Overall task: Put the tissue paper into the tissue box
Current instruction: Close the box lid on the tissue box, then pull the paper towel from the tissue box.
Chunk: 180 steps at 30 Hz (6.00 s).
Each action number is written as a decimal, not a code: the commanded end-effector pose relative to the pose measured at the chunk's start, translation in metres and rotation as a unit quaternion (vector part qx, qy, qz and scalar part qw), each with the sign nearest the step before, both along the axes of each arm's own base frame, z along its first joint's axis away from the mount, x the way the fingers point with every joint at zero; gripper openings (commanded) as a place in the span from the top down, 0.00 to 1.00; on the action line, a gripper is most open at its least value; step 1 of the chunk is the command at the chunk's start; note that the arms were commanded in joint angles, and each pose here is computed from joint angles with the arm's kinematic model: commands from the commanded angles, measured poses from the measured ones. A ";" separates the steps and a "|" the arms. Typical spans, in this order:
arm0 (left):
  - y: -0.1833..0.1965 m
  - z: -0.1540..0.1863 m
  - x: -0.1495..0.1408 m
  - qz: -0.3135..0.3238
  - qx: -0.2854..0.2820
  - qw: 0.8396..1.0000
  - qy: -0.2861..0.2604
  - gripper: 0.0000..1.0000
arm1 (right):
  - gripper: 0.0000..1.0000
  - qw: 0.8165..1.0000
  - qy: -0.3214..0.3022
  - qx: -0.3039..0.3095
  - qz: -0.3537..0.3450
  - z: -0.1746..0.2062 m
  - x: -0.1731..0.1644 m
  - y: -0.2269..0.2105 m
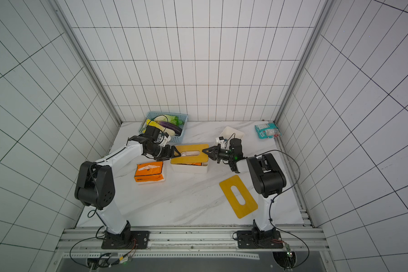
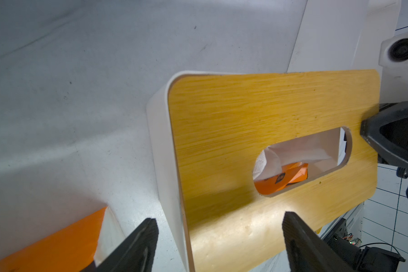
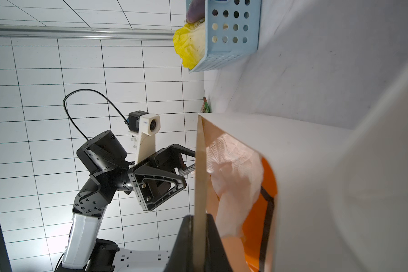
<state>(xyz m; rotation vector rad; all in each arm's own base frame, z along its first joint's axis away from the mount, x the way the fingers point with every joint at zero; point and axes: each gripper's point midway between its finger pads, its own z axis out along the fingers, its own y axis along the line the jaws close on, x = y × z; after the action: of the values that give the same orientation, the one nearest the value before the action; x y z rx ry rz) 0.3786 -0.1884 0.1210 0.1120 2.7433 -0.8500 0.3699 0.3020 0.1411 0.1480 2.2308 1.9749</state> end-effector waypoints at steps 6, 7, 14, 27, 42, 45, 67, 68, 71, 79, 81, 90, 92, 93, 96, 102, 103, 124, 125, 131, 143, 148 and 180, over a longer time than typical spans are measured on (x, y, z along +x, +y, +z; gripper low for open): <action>-0.006 0.002 0.009 -0.006 -0.012 1.000 -0.008 0.22 | 1.00 1.000 -0.022 -0.008 0.002 0.002 0.000 0.005; -0.006 0.001 0.008 -0.006 -0.013 1.000 -0.007 0.23 | 1.00 1.000 -0.022 -0.009 0.003 0.001 0.000 0.006; -0.009 -0.003 0.008 -0.008 -0.016 1.000 0.001 0.27 | 1.00 1.000 -0.019 -0.015 0.004 -0.003 -0.001 0.009; -0.011 -0.017 0.008 -0.001 0.005 1.000 0.010 0.28 | 1.00 1.000 -0.013 -0.018 0.009 -0.013 -0.010 0.017; -0.009 -0.022 0.015 0.035 -0.003 0.999 -0.001 0.28 | 1.00 1.000 0.000 -0.015 0.010 -0.029 -0.017 0.026; -0.008 -0.025 0.016 0.039 -0.002 0.999 0.000 0.27 | 1.00 1.000 0.000 -0.015 0.012 -0.030 -0.019 0.028; 0.003 -0.029 0.016 0.040 0.080 0.996 -0.021 0.48 | 1.00 1.000 0.013 -0.021 0.018 -0.045 -0.030 0.029; 0.004 -0.029 0.016 0.039 0.083 0.996 -0.022 0.49 | 1.00 1.000 0.013 -0.021 0.018 -0.046 -0.030 0.029; 0.004 -0.028 0.016 0.036 0.092 0.995 -0.024 0.53 | 1.00 0.999 0.015 -0.022 0.020 -0.048 -0.032 0.029; 0.006 -0.027 0.015 0.032 0.100 0.994 -0.025 0.67 | 0.98 0.999 0.018 -0.022 0.024 -0.049 -0.034 0.027; 0.006 -0.027 0.015 0.031 0.102 0.994 -0.026 0.68 | 0.94 0.999 0.017 -0.023 0.023 -0.048 -0.034 0.027; 0.009 -0.027 0.013 0.026 0.112 0.993 -0.024 0.70 | 0.73 0.999 0.013 -0.034 0.014 -0.046 -0.033 0.014; 0.009 -0.028 0.012 0.026 0.114 0.993 -0.023 0.71 | 0.69 0.999 0.010 -0.043 0.008 -0.046 -0.033 0.008; 0.009 -0.028 0.012 0.026 0.114 0.993 -0.023 0.71 | 0.68 0.999 0.007 -0.048 0.006 -0.045 -0.033 0.005; 0.009 -0.028 0.013 0.025 0.115 0.993 -0.023 0.71 | 0.63 0.998 0.002 -0.063 -0.001 -0.043 -0.033 -0.006; 0.009 -0.026 0.013 0.025 0.115 0.993 -0.024 0.71 | 0.55 0.996 -0.007 -0.093 -0.004 -0.040 -0.039 -0.025; 0.009 -0.026 0.013 0.025 0.115 0.993 -0.025 0.71 | 0.54 0.995 -0.008 -0.097 -0.004 -0.040 -0.039 -0.029; 0.008 -0.022 0.013 0.022 0.111 0.993 -0.027 0.71 | 0.35 0.973 -0.069 -0.216 0.035 -0.022 -0.040 -0.023; 0.007 -0.022 0.013 0.022 0.110 0.993 -0.028 0.71 | 0.35 0.972 -0.072 -0.221 0.034 -0.022 -0.038 -0.021; 0.006 -0.019 0.012 0.020 0.106 0.994 -0.029 0.71 | 0.34 0.958 -0.067 -0.277 0.030 -0.047 -0.028 -0.020; 0.004 0.002 0.012 0.022 0.086 0.994 -0.059 0.46 | 0.42 0.912 -0.105 -0.392 0.060 -0.059 -0.038 -0.038; 0.005 0.023 0.013 0.031 0.073 0.992 -0.100 0.33 | 0.40 0.878 -0.189 -0.435 0.063 -0.006 -0.033 -0.038; 0.109 0.151 0.002 0.235 0.059 0.901 -0.360 0.09 | 0.50 0.784 -0.263 -0.561 -0.033 0.001 -0.015 0.100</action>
<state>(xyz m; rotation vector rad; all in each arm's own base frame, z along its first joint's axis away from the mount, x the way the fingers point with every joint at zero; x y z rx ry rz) 0.3768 -0.0793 0.2658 -0.1724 2.0079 -0.3741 0.3406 0.3988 0.1380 -0.4628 2.5133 0.3389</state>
